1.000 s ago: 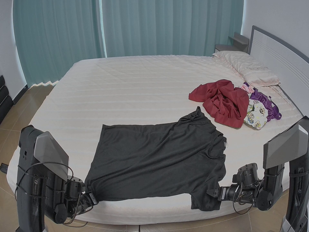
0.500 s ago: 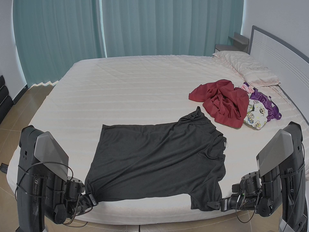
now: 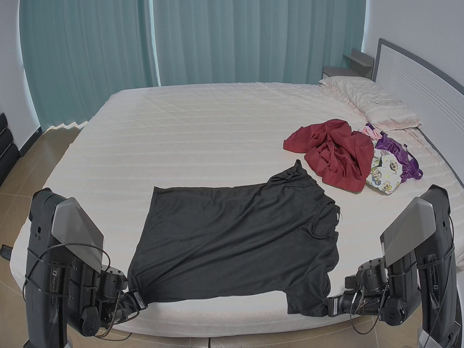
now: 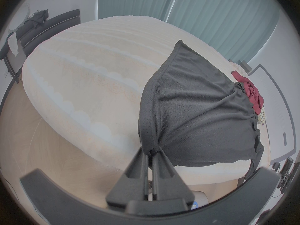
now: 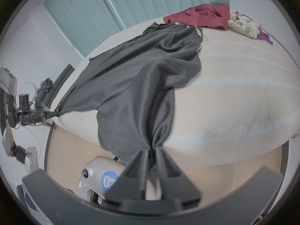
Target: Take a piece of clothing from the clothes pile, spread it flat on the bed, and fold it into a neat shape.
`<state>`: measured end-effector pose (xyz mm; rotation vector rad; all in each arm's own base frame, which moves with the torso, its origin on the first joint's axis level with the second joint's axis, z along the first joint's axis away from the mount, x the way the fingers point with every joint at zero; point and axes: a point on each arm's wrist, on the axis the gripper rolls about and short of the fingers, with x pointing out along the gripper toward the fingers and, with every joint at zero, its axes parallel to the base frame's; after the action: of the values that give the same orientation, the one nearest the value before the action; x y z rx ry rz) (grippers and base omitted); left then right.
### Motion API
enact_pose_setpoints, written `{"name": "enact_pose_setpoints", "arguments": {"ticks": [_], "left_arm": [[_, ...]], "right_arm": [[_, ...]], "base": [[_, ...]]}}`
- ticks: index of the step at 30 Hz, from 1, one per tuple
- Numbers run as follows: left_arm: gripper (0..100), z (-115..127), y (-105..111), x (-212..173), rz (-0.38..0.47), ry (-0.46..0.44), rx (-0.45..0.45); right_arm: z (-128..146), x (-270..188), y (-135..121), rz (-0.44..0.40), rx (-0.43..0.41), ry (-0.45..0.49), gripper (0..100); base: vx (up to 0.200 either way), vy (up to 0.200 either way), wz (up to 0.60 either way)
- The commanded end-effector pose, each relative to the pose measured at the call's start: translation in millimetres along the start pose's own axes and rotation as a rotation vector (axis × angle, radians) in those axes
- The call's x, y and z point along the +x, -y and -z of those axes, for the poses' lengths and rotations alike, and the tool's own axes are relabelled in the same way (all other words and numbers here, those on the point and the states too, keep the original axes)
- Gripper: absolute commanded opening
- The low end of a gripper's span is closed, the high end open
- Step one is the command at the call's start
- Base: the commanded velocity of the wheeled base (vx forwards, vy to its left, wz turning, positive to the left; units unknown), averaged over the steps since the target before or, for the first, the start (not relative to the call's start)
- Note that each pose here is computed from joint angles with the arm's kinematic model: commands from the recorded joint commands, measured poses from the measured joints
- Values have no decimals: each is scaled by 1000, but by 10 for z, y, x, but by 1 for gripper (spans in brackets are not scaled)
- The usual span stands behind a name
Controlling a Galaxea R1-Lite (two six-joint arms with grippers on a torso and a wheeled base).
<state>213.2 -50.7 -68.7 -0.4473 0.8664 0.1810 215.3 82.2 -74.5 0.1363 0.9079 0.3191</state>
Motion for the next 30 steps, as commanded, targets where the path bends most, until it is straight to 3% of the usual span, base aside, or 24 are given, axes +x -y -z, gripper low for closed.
{"name": "enact_pose_setpoints", "arguments": {"ticks": [1, 6, 12, 19, 23, 26, 30], "left_arm": [[0, -9, 7, -2, 8, 10, -2], [0, 12, -3, -41, 3, -1, 6], [0, 49, -39, -97, -17, -22, 68], [0, 85, -24, -103, -21, -37, 85], [0, 143, -29, -113, -43, -79, 107], [0, 199, -46, -130, -86, -115, 131], [0, 235, -39, -139, -104, -126, 150]], "right_arm": [[9, 10, -18, 14, 1, 7, 0], [111, -226, 24, 49, 5, -53, 0], [-28, -345, 125, 101, 30, 11, 0], [62, -531, 154, 151, 36, -151, 0], [109, -517, 159, 166, 33, -188, 0], [208, -454, 195, 236, 21, -244, 0], [215, -448, 198, 248, 9, -246, 0]], "base": [[0, 0, 0], [0, 0, 0], [0, 0, 0], [0, 0, 0], [0, 0, 0], [0, 0, 0], [0, 0, 0]]}}
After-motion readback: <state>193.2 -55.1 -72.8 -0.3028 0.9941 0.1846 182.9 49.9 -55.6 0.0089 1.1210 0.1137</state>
